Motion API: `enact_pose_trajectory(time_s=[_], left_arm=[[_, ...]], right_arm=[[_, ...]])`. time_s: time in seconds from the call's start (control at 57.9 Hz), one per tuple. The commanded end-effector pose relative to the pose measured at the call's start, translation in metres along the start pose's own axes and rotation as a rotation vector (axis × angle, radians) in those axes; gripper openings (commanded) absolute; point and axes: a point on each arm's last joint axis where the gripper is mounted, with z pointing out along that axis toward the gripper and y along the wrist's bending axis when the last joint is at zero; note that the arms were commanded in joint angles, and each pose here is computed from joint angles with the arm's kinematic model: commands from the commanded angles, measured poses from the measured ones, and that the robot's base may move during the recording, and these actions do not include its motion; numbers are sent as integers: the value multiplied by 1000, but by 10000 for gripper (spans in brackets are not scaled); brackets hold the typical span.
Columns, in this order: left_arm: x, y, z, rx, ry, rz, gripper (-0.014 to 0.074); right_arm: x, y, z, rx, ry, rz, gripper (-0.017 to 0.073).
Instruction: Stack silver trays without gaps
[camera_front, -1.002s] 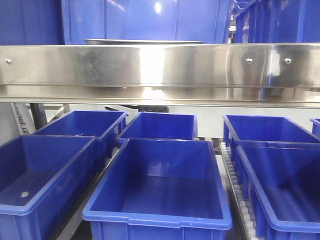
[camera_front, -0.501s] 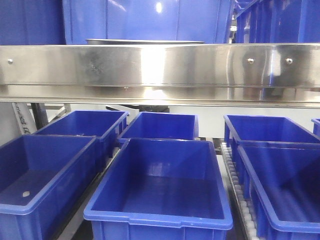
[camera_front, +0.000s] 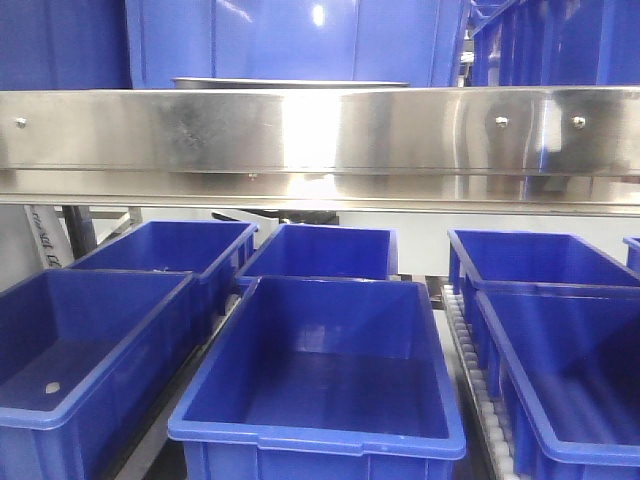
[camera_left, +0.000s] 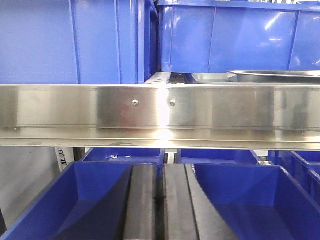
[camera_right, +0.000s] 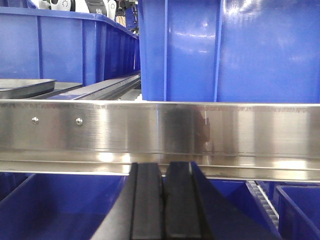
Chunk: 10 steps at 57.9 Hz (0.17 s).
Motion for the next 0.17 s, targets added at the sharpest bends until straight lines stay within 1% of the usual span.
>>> enact_pose_trajectory(time_s=[0.0, 0.155], left_arm=[[-3, 0, -1, 4, -27, 5, -17], [-3, 0, -1, 4, -27, 5, -17]], right_arm=[[-1, 0, 0, -1, -19, -11, -78], [-1, 0, 0, -1, -19, -11, -78]])
